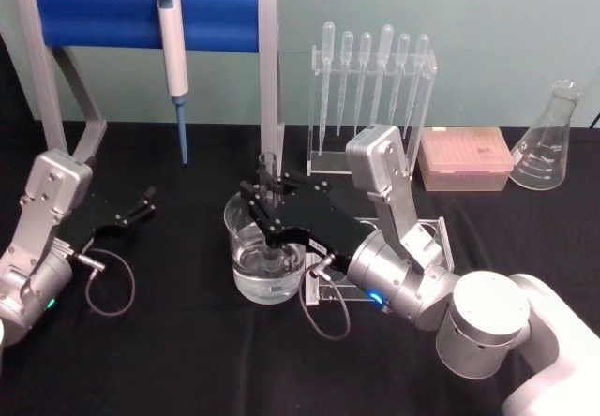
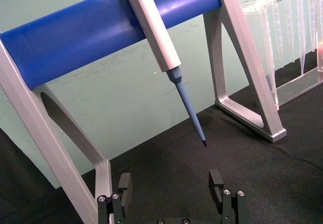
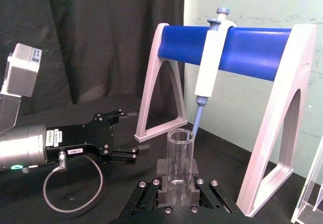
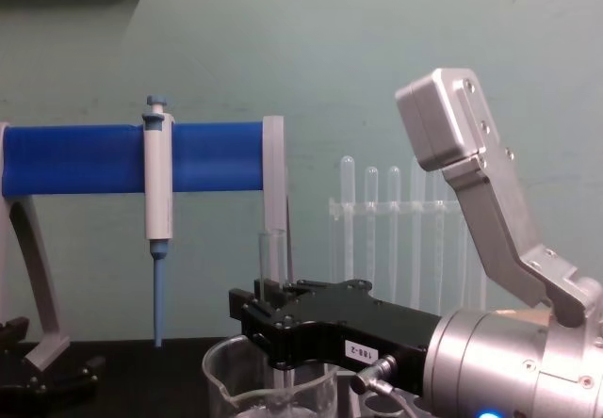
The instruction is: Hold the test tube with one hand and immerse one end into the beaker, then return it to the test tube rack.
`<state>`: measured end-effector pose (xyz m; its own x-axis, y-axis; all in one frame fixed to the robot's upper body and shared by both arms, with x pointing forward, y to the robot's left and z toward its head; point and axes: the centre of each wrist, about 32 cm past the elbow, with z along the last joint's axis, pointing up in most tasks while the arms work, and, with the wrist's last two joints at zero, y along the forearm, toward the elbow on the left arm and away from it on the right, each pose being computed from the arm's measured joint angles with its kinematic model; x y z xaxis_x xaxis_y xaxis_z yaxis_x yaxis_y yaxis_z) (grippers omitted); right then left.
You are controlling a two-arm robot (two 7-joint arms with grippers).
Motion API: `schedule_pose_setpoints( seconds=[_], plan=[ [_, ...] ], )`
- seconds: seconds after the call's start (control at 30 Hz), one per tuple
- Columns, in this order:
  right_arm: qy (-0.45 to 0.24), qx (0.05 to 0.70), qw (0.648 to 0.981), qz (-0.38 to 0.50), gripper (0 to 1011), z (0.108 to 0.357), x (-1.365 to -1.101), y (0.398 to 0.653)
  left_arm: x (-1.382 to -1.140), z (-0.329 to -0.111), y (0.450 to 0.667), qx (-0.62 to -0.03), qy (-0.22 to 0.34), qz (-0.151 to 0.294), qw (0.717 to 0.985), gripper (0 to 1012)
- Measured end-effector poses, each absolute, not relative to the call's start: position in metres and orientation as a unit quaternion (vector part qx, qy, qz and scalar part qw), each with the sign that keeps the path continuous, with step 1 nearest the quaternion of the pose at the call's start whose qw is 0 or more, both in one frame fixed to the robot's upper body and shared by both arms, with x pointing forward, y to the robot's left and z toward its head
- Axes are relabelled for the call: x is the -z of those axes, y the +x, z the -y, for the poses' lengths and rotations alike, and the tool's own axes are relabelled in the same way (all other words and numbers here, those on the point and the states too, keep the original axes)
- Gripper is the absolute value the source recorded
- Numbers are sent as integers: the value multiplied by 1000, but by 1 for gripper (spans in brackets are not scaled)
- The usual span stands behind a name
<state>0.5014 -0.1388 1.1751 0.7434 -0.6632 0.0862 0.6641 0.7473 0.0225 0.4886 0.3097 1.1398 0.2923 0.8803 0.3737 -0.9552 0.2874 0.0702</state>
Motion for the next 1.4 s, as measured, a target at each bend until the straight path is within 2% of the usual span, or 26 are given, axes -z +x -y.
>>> schedule_pose_setpoints(
  seconds=[0.27,0.4,0.93,1.13,1.4],
  plan=[
    [-5,356,934,44,228,139,-1176,501,-1140,-310,489,-580,141,132,791,1000],
    [-2,356,934,44,228,139,-1186,501,-1140,-310,489,-580,141,132,791,1000],
    [41,348,933,85,228,149,-1263,494,-1140,-310,489,-580,141,132,791,1000],
    [43,373,921,102,228,170,-1283,482,-1140,-310,489,-580,141,132,791,1000],
    [28,402,910,92,228,194,-1277,472,-1140,-310,489,-580,141,132,791,1000]
  ],
)
